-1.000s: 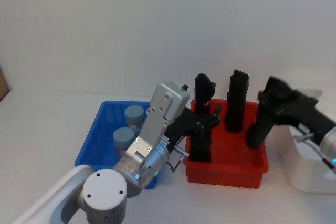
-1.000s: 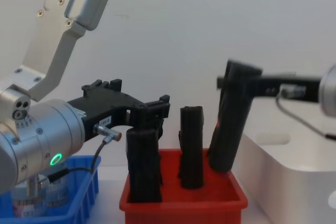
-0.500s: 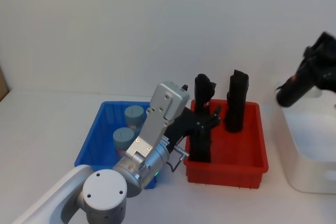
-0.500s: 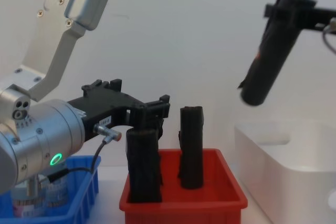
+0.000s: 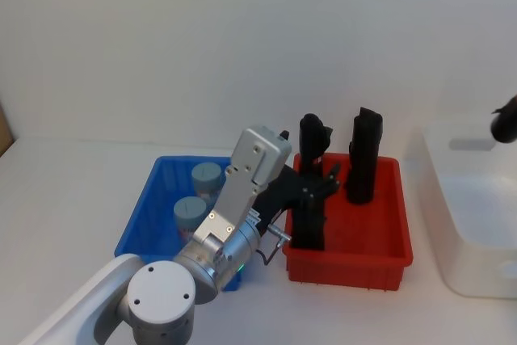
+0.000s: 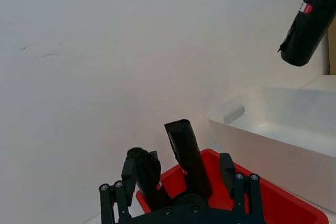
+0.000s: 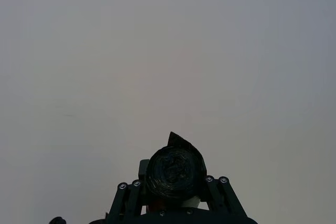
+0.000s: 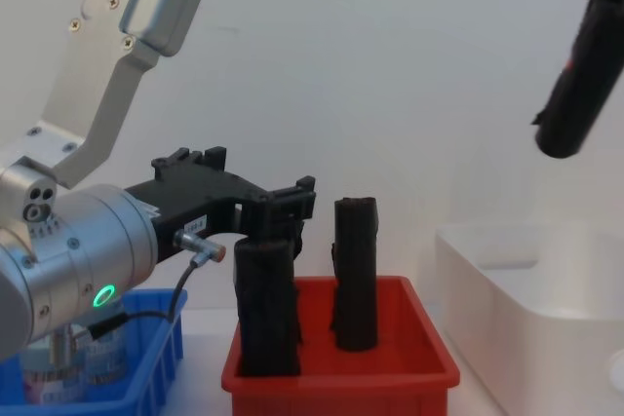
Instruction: Pick the cotton swabs from the blue box and place them into the white box.
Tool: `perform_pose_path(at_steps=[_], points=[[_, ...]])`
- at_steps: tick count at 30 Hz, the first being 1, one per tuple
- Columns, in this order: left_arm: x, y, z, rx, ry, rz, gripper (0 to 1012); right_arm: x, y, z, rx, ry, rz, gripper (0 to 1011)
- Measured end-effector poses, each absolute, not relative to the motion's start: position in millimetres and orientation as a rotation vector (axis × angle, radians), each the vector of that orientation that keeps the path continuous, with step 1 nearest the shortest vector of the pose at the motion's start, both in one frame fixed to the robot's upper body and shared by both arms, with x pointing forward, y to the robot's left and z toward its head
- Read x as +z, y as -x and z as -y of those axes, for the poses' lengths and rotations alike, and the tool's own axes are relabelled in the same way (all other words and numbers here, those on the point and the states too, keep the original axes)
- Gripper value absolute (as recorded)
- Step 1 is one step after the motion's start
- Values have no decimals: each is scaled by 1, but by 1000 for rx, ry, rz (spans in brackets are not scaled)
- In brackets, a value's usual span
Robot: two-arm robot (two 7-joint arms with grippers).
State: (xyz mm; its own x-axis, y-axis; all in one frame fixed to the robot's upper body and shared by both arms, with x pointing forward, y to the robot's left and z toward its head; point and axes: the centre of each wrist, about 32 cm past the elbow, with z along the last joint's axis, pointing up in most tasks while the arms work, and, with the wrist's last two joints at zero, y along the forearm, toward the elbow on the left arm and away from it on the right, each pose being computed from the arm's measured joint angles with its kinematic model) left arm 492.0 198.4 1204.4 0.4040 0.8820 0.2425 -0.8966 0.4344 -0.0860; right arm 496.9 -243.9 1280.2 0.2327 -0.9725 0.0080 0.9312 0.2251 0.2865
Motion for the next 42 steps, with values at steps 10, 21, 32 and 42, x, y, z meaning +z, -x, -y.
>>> perform_pose_path(at_steps=[10,21,32,42], points=[[1204,-492,-198,1124,-61,268,1002,1271,-500,248,-1381,-189,200,487],[1204,-492,-198,1124,-61,268,1002,1266,-503,248,-1405,-159,194,660],[1204,-492,-198,1124,-61,268,1002,1263,-505,248,-1415,-146,191,940],[1203,-486,-201,1149,-70,256,1002,1262,-505,248,-1419,-140,190,1002]])
